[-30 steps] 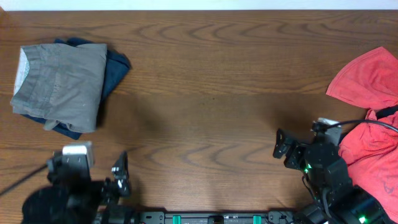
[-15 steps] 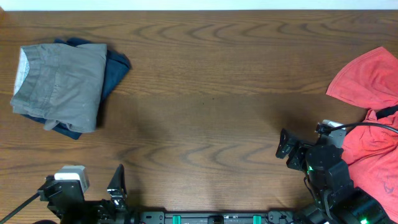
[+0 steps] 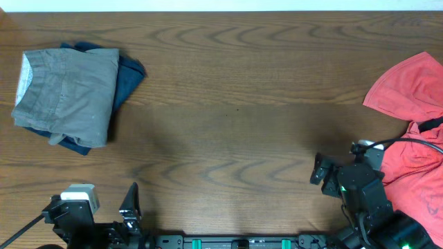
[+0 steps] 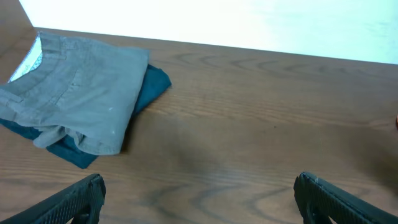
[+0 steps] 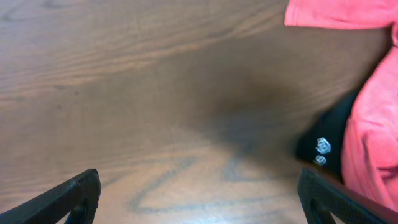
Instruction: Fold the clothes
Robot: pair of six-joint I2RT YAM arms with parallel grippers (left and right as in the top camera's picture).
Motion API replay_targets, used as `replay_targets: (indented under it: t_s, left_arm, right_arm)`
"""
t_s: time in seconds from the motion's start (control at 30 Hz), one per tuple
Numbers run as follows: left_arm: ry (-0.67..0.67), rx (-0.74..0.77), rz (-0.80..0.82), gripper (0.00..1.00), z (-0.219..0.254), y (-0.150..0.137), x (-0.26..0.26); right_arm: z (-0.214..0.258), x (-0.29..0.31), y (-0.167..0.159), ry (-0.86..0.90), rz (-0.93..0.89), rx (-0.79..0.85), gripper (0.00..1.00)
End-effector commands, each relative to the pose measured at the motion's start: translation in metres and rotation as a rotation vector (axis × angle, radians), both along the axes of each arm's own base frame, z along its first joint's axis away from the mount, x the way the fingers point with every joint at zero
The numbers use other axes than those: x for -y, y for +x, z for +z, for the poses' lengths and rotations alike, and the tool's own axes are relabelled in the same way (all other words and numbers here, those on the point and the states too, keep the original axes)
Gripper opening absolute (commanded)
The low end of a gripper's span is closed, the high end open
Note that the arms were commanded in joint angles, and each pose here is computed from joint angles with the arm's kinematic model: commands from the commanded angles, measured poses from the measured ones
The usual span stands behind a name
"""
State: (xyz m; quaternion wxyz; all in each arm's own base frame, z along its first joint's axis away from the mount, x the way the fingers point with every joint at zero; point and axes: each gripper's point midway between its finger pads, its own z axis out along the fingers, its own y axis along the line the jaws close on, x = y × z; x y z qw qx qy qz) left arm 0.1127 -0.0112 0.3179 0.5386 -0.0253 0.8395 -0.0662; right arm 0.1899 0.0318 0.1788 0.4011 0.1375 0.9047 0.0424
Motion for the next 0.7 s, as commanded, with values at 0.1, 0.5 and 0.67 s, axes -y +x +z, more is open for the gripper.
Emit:
replay_targets:
  t_s: [0.1, 0.5, 0.67]
  left_arm:
    - [-0.003, 0.0, 0.014, 0.98, -0.001, 0.0, -0.002]
    - [-0.003, 0.0, 0.014, 0.98, -0.001, 0.0, -0.002]
    - [-0.003, 0.0, 0.014, 0.98, -0.001, 0.0, -0.002]
  right_arm:
    - [-0.005, 0.02, -0.001, 0.044, -0.107, 0.054, 0.99]
    - [-0.003, 0.038, 0.027, 0.085, -0.07, 0.448, 0.99]
    - [0.009, 0.046, 0.043, 0.09, -0.1, 0.623, 0.99]
